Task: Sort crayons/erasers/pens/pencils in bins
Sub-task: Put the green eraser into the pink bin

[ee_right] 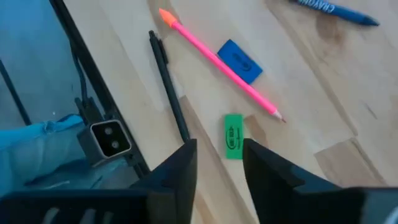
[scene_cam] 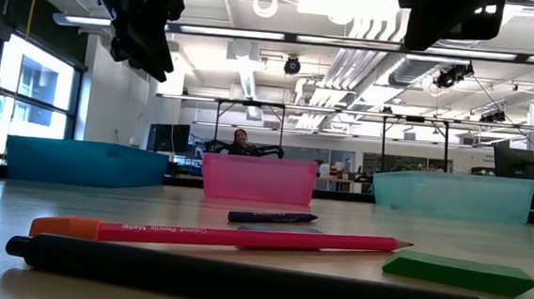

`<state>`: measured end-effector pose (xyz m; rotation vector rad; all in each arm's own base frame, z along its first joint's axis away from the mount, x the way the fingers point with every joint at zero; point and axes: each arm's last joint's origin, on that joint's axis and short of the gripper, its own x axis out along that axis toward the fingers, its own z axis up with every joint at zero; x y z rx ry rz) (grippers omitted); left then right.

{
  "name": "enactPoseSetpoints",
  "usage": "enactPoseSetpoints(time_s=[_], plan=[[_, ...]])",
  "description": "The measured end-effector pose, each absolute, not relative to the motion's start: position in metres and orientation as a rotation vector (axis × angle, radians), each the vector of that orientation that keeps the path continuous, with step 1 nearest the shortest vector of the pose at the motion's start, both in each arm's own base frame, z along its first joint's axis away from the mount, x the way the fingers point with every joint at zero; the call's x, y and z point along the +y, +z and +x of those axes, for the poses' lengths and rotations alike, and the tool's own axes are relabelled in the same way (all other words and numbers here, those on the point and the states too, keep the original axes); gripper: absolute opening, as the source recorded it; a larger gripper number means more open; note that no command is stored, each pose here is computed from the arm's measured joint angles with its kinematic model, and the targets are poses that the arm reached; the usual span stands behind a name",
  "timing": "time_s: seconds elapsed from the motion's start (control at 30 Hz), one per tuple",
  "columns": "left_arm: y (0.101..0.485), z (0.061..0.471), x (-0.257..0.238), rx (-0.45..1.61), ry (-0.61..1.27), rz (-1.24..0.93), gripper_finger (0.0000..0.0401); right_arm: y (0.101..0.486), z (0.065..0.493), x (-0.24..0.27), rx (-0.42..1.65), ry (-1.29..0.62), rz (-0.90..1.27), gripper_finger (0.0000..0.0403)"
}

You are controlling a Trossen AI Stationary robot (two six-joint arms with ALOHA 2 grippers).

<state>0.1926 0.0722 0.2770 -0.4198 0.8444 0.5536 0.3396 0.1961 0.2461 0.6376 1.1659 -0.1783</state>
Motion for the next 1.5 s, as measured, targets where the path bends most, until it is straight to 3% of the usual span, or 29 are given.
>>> enactPoseSetpoints(time_s=[0.17, 0.3, 0.77, 1.5], plan=[[0.277, 0.193, 0.072, 0.844, 0.554, -0.42, 0.0174, 0.246, 0.34, 0.195, 1.108, -0.234, 0.605, 0.0165], [0.277, 0.193, 0.072, 0.844, 0.554, -0.42, 0.0174, 0.246, 0.34, 0.195, 1.085, -0.255, 0.589, 0.0177], [0.277, 0.193, 0.073, 0.84, 0.584, -0.417, 0.0174, 0.208, 0.343, 0.213, 1.207, -0.227, 0.495, 0.0141], [0.277, 0.192, 0.073, 0.835, 0.594, -0.438, 0.0174, 0.17, 0.349, 0.229, 1.231, -0.285, 0.52, 0.0139]])
